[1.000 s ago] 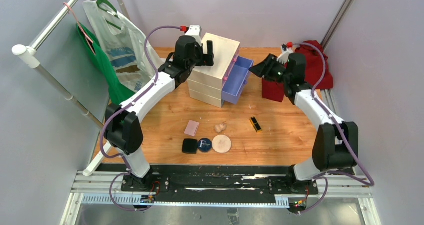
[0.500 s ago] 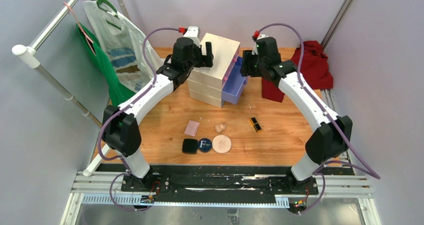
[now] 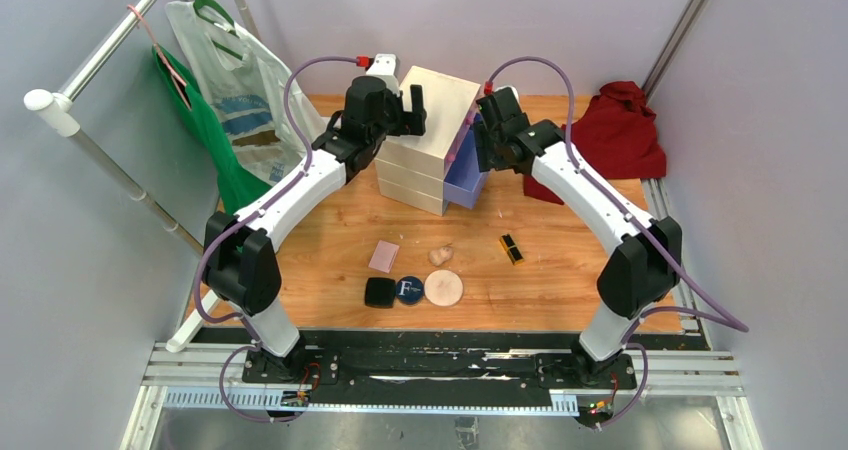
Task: Organize the makeup
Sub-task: Open the drawer in the storage box.
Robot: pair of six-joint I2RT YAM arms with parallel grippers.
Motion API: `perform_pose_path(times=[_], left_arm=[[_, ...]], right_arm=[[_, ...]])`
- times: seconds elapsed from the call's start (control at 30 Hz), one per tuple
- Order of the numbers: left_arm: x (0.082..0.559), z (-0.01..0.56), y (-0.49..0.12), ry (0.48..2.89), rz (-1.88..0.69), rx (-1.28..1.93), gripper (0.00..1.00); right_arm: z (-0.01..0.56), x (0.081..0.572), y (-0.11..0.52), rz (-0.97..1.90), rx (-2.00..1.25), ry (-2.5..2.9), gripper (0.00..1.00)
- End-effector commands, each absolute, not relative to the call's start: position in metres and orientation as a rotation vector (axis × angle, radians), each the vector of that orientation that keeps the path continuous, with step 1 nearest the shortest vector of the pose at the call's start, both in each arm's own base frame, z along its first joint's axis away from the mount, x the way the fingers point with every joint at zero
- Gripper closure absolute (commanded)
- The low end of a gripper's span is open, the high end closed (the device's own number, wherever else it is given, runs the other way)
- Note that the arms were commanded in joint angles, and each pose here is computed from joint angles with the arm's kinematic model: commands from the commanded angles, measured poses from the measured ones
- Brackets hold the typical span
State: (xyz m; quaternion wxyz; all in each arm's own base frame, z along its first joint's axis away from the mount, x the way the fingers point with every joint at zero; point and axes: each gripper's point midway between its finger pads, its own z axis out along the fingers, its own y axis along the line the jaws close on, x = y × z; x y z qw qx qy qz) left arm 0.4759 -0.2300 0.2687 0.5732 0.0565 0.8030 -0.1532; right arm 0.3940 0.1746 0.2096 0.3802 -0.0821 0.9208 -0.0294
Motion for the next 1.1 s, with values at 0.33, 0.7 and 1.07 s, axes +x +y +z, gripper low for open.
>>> perform_pose_path(times=[0.33,0.7,1.07], left_arm=[[0.449,0.177,-0.213,2.172,-0.272,0.161,0.02],[0.451,0.176,-0.213,2.174,-0.265,0.164,0.02],[0.453,0.176,-0.214,2.175,-0.269,0.159,0.02]], right_arm=[[0.184,0.407,0.185,-0.13,-0.175,2.383,0.39],[0.222,0.406,0.185,-0.109,-0.163,2.29,0.39],[0.207,0.413,0.193,-0.122,-0.182,2.313,0.39]])
